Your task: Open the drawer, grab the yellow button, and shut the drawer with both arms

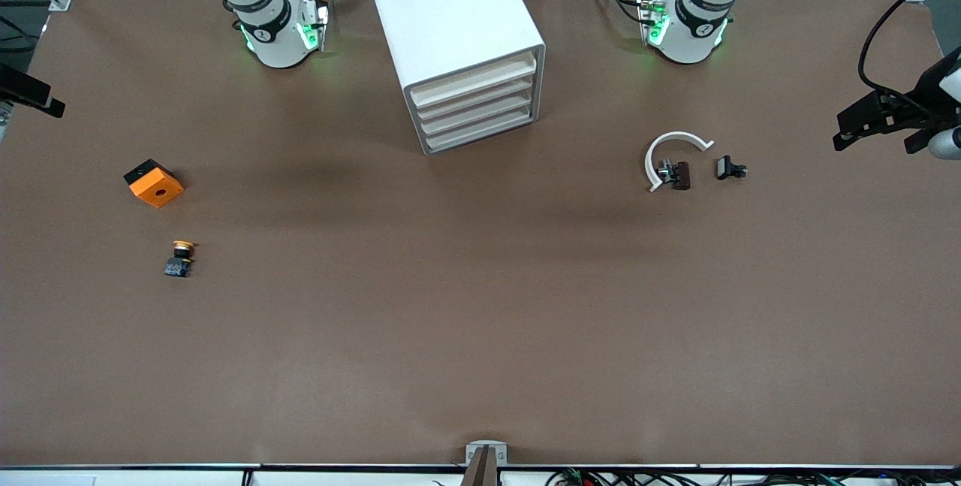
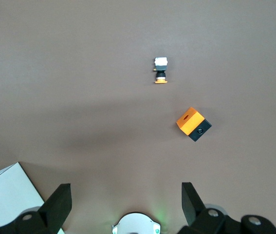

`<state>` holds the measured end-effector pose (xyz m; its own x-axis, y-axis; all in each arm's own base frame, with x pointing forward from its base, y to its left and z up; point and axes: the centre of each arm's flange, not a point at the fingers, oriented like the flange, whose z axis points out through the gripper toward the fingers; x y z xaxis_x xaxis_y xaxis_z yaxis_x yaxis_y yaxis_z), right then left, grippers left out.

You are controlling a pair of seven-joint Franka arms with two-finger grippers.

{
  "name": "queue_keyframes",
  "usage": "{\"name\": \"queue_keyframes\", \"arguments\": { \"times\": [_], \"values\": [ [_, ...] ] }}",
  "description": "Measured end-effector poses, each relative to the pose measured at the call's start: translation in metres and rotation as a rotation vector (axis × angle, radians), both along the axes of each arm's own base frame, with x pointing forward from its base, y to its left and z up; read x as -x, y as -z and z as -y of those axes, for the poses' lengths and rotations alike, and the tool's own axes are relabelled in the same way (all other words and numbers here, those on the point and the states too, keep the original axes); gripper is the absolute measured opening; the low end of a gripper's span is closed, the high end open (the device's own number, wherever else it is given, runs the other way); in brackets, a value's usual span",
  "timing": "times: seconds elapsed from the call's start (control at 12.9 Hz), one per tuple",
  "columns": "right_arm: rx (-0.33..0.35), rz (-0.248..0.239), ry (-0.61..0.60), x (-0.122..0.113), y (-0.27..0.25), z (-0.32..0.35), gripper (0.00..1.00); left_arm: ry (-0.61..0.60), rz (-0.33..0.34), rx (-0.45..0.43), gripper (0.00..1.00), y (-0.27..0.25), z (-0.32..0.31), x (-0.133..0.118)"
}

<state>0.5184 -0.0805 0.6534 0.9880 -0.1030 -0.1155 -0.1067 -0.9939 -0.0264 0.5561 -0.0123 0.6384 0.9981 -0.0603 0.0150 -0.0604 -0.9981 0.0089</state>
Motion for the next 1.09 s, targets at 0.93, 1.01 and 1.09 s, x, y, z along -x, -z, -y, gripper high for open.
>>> {"name": "queue_keyframes", "arguments": {
  "times": [0.93, 1.01, 1.09],
  "values": [
    [0.026, 0.054, 0.020, 0.005, -0.027, -0.044, 1.00, 0.000, -0.001, 0.000, 1.00, 0.000, 0.000, 0.001],
    [0.026, 0.054, 0.022, 0.005, -0.027, -0.043, 1.00, 0.000, -0.001, 0.000, 1.00, 0.000, 0.000, 0.001],
    [0.026, 0.053, 0.024, 0.005, -0.027, -0.042, 1.00, 0.000, -0.001, 0.000, 1.00, 0.000, 0.000, 0.001]
  ]
}}
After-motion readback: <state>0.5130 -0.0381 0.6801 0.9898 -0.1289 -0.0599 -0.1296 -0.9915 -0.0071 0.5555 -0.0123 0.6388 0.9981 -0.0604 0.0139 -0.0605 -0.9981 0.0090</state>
